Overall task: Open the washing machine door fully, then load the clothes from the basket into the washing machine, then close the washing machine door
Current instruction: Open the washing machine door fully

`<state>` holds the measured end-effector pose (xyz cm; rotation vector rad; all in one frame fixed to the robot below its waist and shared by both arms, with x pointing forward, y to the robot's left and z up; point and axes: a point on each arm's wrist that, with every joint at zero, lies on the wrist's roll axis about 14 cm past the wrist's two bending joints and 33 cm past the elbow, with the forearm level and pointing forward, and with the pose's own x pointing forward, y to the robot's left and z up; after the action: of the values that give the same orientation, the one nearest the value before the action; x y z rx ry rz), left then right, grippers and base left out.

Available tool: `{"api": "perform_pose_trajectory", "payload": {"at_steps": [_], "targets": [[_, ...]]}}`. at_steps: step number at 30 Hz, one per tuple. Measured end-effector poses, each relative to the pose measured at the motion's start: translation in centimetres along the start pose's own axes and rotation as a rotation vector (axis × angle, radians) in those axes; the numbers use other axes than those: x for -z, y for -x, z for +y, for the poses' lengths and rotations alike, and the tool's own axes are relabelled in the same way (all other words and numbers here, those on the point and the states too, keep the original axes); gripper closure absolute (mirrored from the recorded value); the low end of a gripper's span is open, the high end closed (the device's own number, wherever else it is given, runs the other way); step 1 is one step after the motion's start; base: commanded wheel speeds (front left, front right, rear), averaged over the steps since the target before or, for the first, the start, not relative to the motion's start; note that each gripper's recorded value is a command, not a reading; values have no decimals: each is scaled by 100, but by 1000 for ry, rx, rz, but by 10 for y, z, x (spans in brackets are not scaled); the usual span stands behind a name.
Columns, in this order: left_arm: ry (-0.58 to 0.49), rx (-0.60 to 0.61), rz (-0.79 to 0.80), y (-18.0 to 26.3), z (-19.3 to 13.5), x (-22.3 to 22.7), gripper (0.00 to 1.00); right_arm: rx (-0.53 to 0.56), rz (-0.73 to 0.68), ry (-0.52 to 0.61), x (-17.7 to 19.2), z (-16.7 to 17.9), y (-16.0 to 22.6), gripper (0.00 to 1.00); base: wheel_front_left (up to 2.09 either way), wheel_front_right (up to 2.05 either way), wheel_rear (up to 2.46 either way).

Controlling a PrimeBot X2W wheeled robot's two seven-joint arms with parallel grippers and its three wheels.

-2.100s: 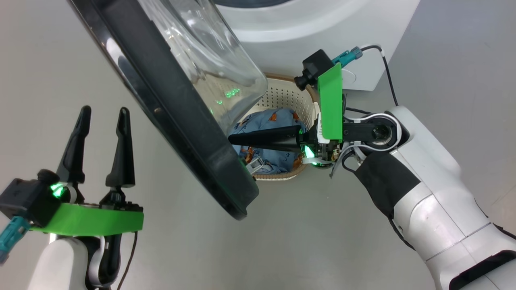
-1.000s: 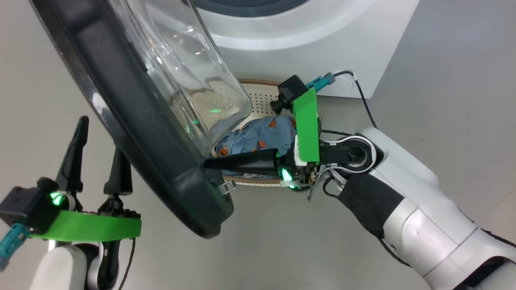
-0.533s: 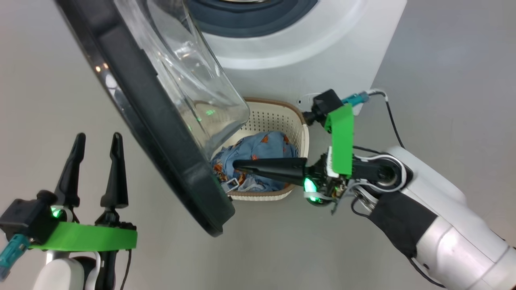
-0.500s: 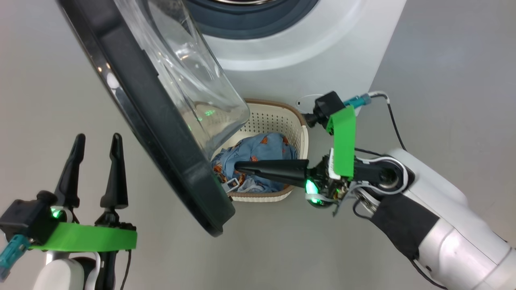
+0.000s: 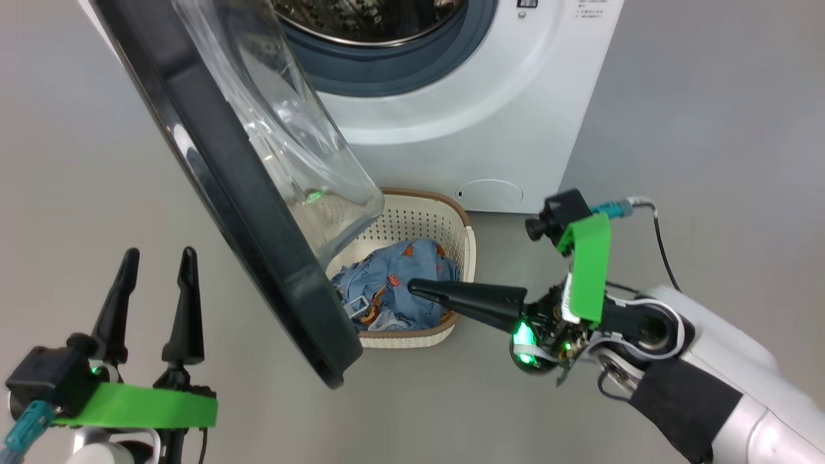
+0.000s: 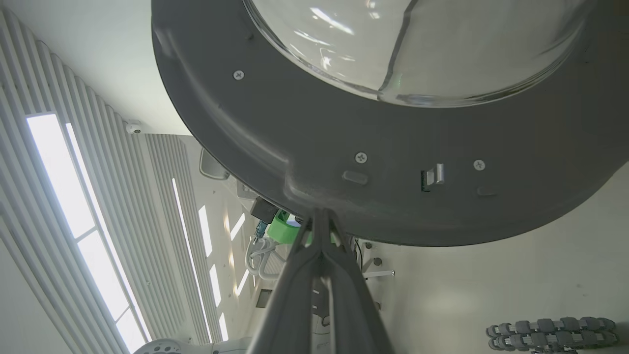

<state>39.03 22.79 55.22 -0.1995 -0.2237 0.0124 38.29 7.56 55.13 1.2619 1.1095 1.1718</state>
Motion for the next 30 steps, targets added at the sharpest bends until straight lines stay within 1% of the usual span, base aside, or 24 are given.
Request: {"api": "perform_pose_trajectory", "payload": {"at_steps": [8, 13, 14, 15, 16, 22, 24, 27, 28, 30], "targets": [[3, -2, 2, 11, 0, -2, 0, -20, -108, -33, 6, 3, 17, 100, 0, 0, 0], [5, -3, 11, 17, 0, 0, 0, -26, -209, -39, 3, 3, 34, 99, 0, 0, 0], [3, -1, 10, 17, -1, 0, 0, -25, -228, -36, 2, 3, 37, 69, 0, 0, 0], [3, 2, 8, 16, -2, 0, 0, -22, -250, -29, 1, 3, 40, 54, 0, 0, 0], [9, 13, 10, 16, -6, 1, 0, -8, -326, 4, -5, 2, 53, 0, 0, 0, 0], [16, 33, 7, 13, -12, 1, 0, -2, -421, 99, -15, 11, 64, 0, 0, 0, 0], [18, 36, 6, 12, -14, 1, 0, 0, -446, 107, -16, 10, 68, 0, 0, 0, 0], [21, 39, 2, 12, -15, 0, 0, 29, -485, 157, -17, 7, 71, 0, 0, 0, 0], [23, 38, -1, 12, -15, -1, 0, 51, -539, 219, -25, 9, 77, 0, 0, 0, 0], [24, 37, -1, 13, -15, -1, 0, 83, -622, 302, -36, 12, 85, 0, 0, 0, 0]]}}
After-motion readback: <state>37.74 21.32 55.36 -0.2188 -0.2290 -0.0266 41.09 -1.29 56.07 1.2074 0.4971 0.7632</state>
